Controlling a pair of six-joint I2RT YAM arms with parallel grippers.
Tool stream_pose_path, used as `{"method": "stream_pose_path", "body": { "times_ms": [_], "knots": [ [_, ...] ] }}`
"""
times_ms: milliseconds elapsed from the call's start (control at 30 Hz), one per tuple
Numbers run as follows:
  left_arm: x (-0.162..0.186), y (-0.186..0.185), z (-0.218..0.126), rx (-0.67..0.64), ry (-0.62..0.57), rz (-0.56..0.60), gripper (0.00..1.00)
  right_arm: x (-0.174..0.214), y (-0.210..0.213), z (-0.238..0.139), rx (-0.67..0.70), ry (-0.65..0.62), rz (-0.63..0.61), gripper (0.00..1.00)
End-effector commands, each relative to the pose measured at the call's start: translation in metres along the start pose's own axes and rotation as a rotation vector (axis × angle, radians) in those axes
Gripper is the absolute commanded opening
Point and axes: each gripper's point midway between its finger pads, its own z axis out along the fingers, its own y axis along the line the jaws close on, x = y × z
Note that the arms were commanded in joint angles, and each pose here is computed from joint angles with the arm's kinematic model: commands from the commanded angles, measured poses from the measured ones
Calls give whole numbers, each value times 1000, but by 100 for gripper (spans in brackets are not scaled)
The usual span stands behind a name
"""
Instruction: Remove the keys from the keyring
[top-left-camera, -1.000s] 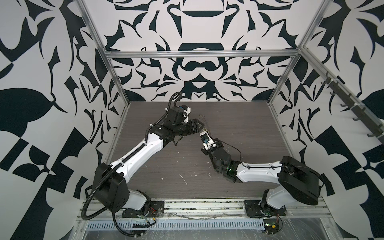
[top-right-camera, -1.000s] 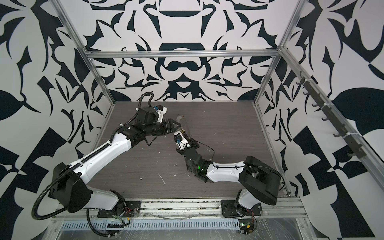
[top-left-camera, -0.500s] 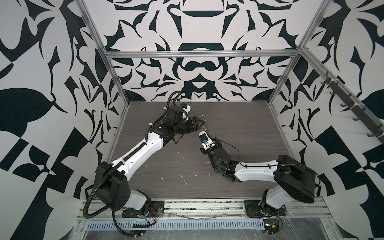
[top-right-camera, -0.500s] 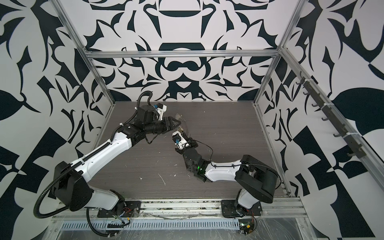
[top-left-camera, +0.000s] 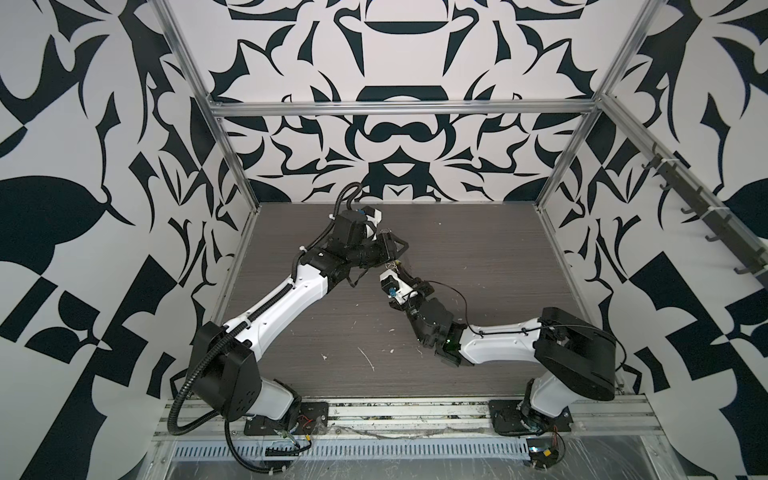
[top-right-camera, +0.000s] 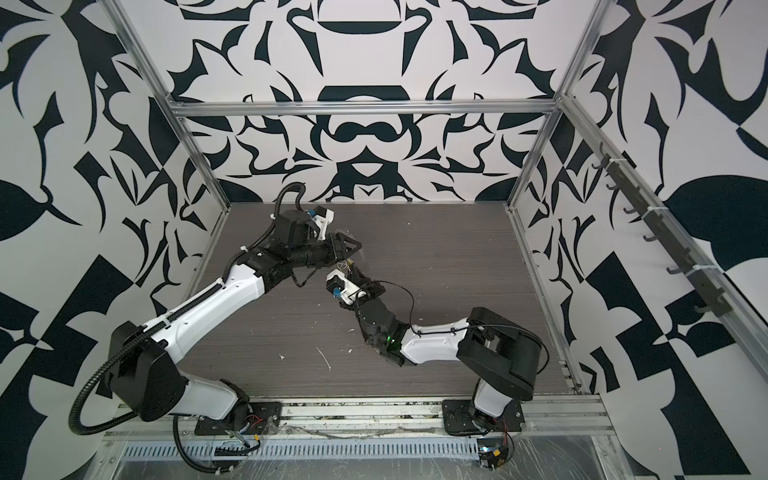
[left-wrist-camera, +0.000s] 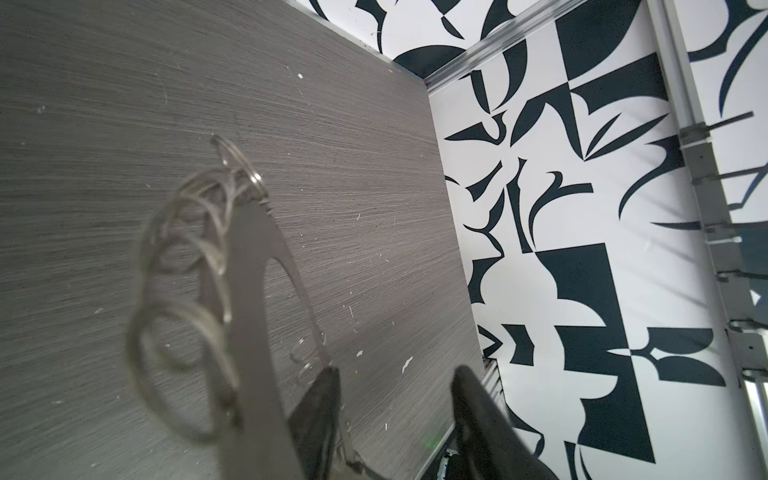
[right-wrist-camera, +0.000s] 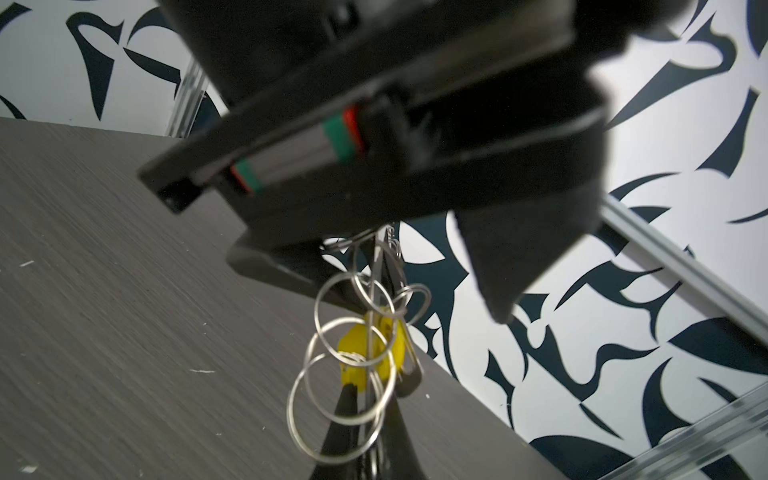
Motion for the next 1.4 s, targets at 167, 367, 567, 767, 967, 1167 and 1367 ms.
{"method": "stream_pose_path", "body": {
  "times_ms": [167, 367, 567, 767, 967, 1167, 1367],
  "knots": [
    [-10, 3, -6, 11, -17, -10, 38, -39, -30, 0, 140, -111, 10, 0],
    [-20, 5, -17, 13, -47, -21, 47, -37, -34, -1, 179, -105, -6, 0],
    [-19, 8, -17, 7, -41, -25, 27, -39, -30, 0, 176, -107, -11, 0],
    [-25, 4, -24, -9, -64, 22, 0, -41, -31, -6, 157, -128, 9, 13],
    [-29, 4, -31, -26, -36, 76, 0, -40, -44, -30, 66, -163, 144, 55],
    [-29, 3, -35, -20, 7, 104, 0, -49, -57, -65, -213, -228, 307, 68],
    [-23, 3, -37, -24, 50, 113, 0, -50, -77, -76, -540, -220, 402, 67]
  ]
}}
